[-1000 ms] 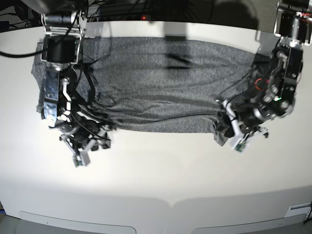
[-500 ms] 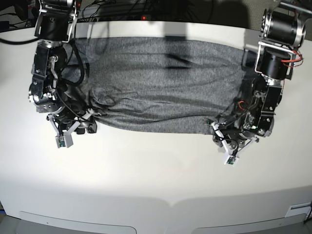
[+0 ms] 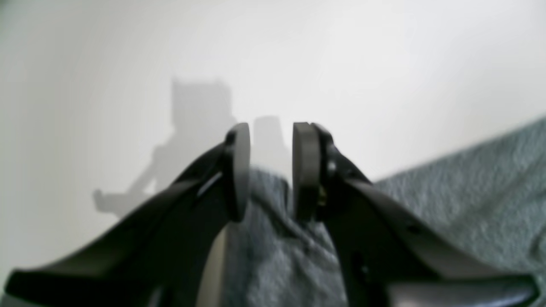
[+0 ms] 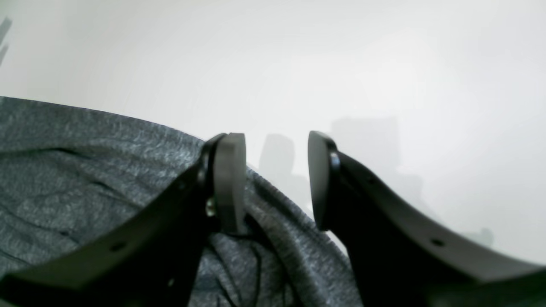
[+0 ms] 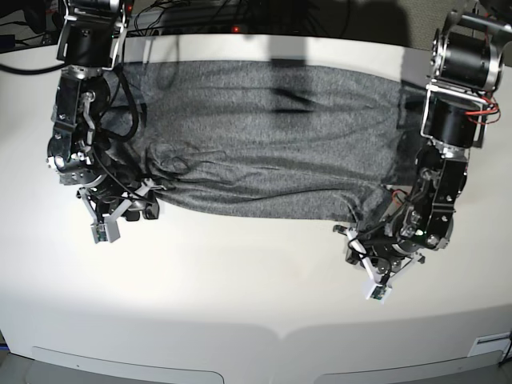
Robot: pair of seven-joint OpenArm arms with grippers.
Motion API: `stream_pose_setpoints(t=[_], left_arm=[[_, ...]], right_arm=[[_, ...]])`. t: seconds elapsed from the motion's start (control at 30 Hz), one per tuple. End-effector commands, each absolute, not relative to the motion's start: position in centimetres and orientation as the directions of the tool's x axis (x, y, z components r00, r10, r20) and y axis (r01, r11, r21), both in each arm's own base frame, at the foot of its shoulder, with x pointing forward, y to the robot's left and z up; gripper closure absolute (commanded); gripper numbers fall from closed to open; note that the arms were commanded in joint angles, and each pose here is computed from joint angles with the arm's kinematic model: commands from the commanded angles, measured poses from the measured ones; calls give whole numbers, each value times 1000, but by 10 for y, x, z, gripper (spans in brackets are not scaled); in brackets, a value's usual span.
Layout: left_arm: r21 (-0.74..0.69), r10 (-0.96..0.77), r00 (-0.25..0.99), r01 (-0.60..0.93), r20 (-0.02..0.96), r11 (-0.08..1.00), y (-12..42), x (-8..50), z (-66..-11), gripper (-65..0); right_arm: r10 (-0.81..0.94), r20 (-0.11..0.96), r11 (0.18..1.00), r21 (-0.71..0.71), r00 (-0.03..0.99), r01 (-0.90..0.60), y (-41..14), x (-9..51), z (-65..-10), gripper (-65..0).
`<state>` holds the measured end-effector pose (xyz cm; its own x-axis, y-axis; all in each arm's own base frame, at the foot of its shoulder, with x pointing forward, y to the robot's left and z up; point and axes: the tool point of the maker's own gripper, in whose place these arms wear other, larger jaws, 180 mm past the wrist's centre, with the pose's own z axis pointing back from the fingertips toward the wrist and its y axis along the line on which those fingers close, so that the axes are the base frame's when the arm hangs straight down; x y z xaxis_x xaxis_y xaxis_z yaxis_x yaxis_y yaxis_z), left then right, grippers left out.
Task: Fold the T-shirt properly
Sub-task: 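Move both grippers to the shirt's long folded edge, then grasp the shirt's folded edge with both grippers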
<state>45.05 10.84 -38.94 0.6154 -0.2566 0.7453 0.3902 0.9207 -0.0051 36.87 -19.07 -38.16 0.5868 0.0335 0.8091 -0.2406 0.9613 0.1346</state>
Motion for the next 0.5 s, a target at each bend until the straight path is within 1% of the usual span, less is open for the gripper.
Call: stream_pose_setpoints(t=[0.0, 0.23, 0.4, 0.47], left_arm=[[12, -250, 573, 385, 780, 923, 112, 463, -374, -167], [-12, -232, 654, 346, 720, 938, 125, 452, -407, -161], [-104, -154, 677, 323, 719, 941, 118, 449, -409, -161], [-109, -151, 678, 324, 719, 940, 116, 448, -410, -161]], right_arm=[[38, 848, 959, 118, 528, -259, -192, 381, -361, -246], [38, 847, 958, 119, 530, -259, -192, 381, -361, -246], [38, 848, 958, 119, 529, -260, -192, 381, -361, -246], [38, 848, 959, 119, 529, -259, -192, 381, -361, -246]])
